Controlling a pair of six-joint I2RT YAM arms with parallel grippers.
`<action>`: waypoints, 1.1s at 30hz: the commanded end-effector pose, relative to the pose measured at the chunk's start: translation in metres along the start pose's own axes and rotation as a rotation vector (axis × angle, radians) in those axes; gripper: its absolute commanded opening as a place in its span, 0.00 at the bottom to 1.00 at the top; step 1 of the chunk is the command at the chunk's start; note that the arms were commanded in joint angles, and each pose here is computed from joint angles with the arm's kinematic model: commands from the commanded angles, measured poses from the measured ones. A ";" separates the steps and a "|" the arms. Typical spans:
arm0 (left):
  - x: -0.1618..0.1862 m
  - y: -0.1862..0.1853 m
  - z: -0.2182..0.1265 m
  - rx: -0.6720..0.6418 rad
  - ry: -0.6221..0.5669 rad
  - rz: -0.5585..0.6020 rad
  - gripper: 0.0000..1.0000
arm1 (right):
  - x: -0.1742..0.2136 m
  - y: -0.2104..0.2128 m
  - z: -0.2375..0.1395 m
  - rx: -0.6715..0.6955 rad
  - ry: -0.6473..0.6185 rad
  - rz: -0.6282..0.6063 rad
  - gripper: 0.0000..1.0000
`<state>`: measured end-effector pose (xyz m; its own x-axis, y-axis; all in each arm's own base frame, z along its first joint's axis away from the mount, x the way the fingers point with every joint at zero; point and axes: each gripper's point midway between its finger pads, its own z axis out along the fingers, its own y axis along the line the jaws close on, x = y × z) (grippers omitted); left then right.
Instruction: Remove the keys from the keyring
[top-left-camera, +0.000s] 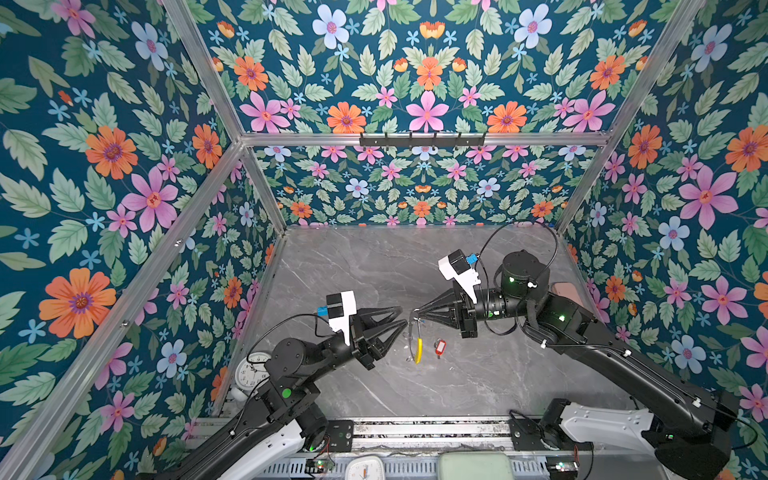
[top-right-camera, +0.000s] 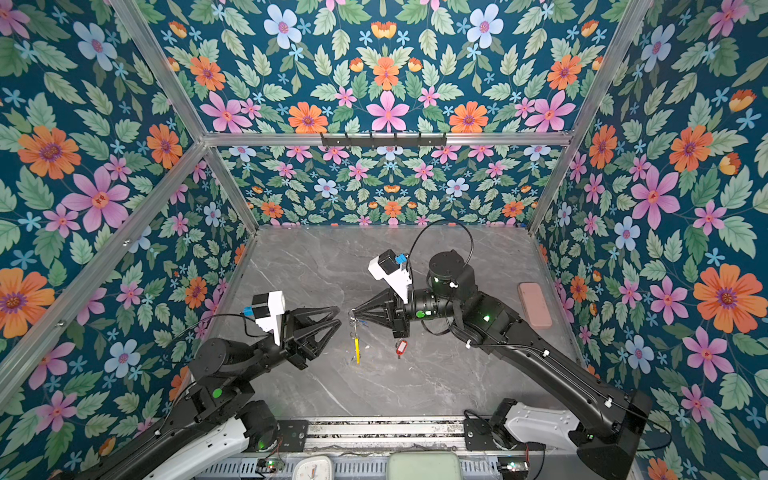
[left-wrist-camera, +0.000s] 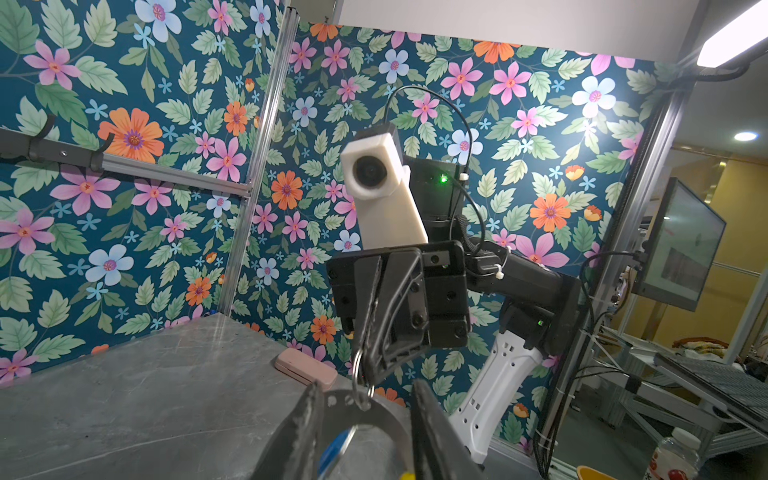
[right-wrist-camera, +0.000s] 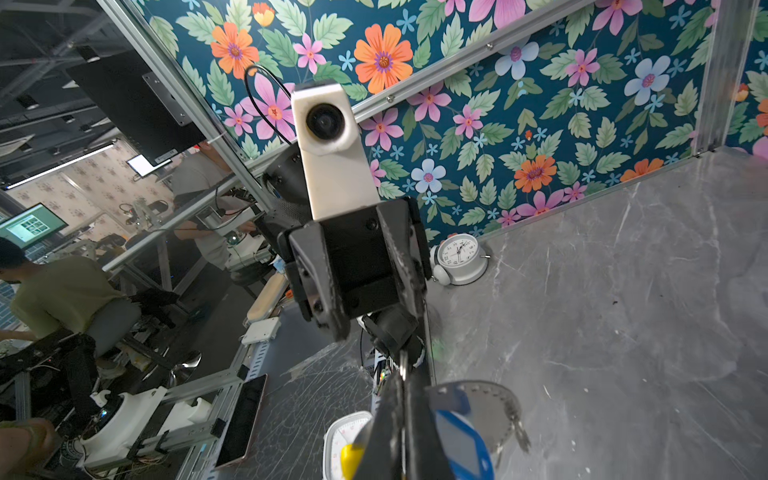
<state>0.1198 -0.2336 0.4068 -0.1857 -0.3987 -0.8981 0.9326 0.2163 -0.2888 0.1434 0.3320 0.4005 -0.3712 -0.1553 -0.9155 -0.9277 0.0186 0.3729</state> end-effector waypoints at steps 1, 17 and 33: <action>0.021 -0.005 0.003 0.027 0.143 -0.023 0.36 | 0.019 -0.004 -0.005 0.036 0.107 -0.008 0.00; 0.047 -0.021 0.019 0.114 0.441 -0.121 0.26 | 0.031 0.006 -0.015 0.014 0.257 -0.073 0.00; 0.048 -0.016 0.022 0.090 0.485 -0.101 0.22 | 0.033 0.008 -0.016 0.002 0.286 -0.072 0.00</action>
<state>0.1031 -0.2786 0.3727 -0.3966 0.0503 -0.9166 0.9148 0.1050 -0.3901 0.1277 0.3114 0.3715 -0.2982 -0.4359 -0.8492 -0.9470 0.0238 0.3203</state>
